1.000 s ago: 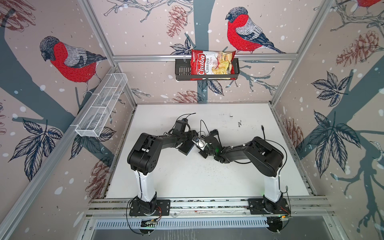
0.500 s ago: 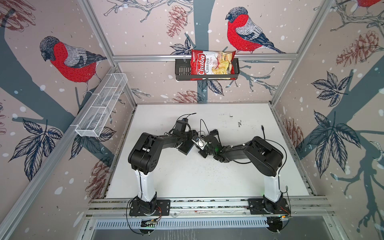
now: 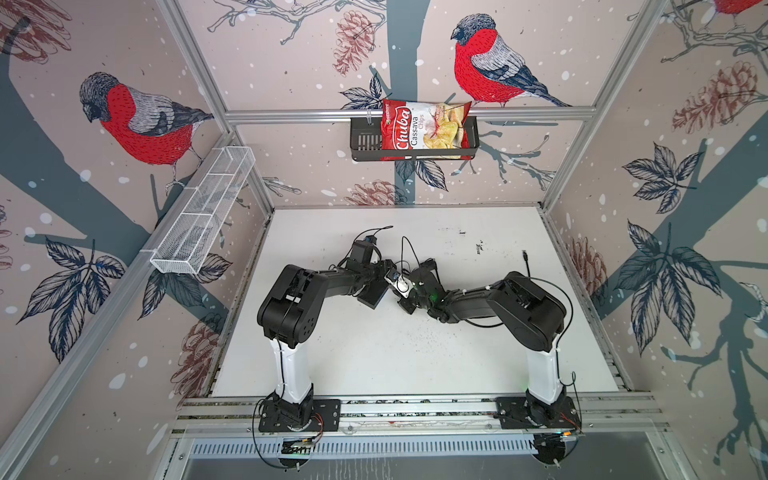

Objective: Insert the plug into the switch port

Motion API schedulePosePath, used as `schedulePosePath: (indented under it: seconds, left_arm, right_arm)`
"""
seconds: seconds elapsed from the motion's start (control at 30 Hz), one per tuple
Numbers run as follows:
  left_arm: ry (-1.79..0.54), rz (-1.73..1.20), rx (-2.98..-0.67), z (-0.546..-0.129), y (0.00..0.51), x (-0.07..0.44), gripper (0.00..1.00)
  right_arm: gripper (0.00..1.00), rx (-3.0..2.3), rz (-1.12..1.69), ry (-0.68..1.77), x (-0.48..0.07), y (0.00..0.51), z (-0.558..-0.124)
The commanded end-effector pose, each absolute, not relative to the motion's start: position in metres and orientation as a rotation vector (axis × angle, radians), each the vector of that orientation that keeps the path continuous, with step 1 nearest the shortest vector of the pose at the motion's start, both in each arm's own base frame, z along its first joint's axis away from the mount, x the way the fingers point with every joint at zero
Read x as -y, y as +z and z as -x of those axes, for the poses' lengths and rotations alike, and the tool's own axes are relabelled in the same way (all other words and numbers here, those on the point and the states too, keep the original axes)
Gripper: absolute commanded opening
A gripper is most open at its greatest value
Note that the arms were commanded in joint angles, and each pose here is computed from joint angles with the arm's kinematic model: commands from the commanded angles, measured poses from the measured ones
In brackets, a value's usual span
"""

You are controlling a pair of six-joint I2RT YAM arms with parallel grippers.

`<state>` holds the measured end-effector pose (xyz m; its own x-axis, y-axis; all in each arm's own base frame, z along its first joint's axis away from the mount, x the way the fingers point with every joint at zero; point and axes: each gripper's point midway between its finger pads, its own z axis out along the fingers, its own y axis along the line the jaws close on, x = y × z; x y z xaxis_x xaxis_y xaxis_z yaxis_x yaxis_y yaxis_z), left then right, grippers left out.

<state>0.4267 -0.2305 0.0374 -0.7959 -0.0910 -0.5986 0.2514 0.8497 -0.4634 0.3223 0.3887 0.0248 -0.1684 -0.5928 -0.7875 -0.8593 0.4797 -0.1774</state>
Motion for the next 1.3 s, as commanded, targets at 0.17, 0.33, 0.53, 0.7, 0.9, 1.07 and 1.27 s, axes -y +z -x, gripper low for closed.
schedulePosePath:
  seconds: [0.17, 0.33, 0.53, 0.7, 0.9, 1.07, 1.27]
  left_arm:
    - [-0.896, -0.142, -2.515, -0.391, 0.024, 0.254, 0.74]
    - [-0.915, -0.167, -2.518, -0.389, 0.022, 0.257, 0.74]
    - [-0.915, -0.210, -2.528, -0.384, 0.018, 0.259, 0.74]
    - [-0.900, -0.236, -2.539, -0.381, 0.015, 0.259, 0.74]
    - [-0.898, -0.251, -2.545, -0.379, 0.012, 0.261, 0.74]
    - [-0.905, -0.252, -2.542, -0.378, 0.013, 0.263, 0.74]
    - [-0.933, -0.261, -2.537, -0.375, 0.014, 0.269, 0.74]
  right_arm:
    - [0.00, -1.723, 1.152, 0.506, -0.415, 0.063, -0.325]
    - [0.00, -1.707, 1.127, 0.461, -0.414, 0.070, -0.334]
    - [0.00, -1.701, 1.176, 0.447, -0.415, 0.072, -0.337]
    - [0.00, -1.694, 1.203, 0.460, -0.418, 0.076, -0.337]
    - [0.00, -1.685, 1.191, 0.471, -0.421, 0.080, -0.342]
    - [0.00, -1.695, 1.150, 0.501, -0.425, 0.080, -0.344]
    - [0.00, -1.704, 1.066, 0.536, -0.424, 0.080, -0.346]
